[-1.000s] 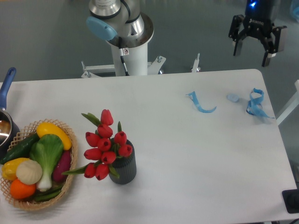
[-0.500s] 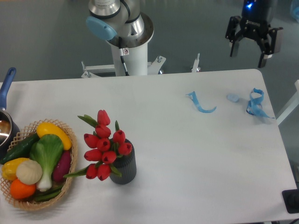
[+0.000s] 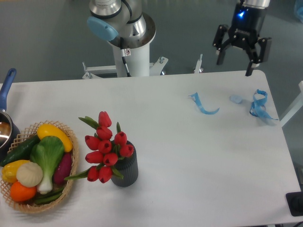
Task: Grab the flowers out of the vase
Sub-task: 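Move the open gripper toward the red tulip stems above the vase, then close the gripper around the tulip stems just above the vase rim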
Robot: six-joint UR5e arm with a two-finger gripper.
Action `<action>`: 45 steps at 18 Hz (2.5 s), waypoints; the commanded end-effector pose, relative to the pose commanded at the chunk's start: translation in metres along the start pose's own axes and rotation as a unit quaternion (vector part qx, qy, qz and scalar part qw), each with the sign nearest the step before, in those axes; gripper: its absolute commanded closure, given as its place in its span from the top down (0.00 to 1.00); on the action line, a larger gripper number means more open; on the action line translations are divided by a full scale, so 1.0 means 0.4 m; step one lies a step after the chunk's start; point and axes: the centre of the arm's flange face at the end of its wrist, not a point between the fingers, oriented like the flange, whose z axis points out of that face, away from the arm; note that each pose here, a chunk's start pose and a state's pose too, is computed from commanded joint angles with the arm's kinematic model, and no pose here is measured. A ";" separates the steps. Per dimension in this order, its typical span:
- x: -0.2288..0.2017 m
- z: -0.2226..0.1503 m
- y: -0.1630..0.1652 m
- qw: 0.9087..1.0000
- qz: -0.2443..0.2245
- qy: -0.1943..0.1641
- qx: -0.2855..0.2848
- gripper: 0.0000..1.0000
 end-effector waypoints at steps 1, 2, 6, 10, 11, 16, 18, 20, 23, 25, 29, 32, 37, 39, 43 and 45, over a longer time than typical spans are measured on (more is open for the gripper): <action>0.012 0.021 -0.008 1.000 -0.011 0.008 0.012 1.00; 0.027 0.046 -0.026 0.999 -0.017 0.019 0.023 1.00; 0.068 0.131 -0.055 0.998 -0.006 0.037 0.042 1.00; 0.083 0.217 -0.113 0.994 0.005 0.043 0.097 1.00; 0.088 0.232 -0.133 0.994 0.007 0.042 0.098 1.00; 0.115 0.345 -0.197 0.992 0.027 0.066 0.109 1.00; 0.132 0.403 -0.225 0.990 0.041 0.080 0.112 1.00; 0.154 0.455 -0.227 0.988 0.039 0.101 0.112 1.00; 0.170 0.517 -0.239 0.984 0.030 0.125 0.126 1.00; 0.175 0.529 -0.246 0.980 0.004 0.138 0.146 1.00; 0.179 0.539 -0.251 0.976 -0.021 0.149 0.157 1.00; 0.183 0.567 -0.254 0.975 -0.018 0.155 0.157 1.00; 0.182 0.604 -0.281 0.975 0.002 0.153 0.162 1.00; 0.170 0.614 -0.285 0.975 0.003 0.154 0.163 1.00; 0.179 0.650 -0.295 0.973 0.013 0.160 0.164 1.00; 0.187 0.668 -0.317 0.972 0.023 0.164 0.166 1.00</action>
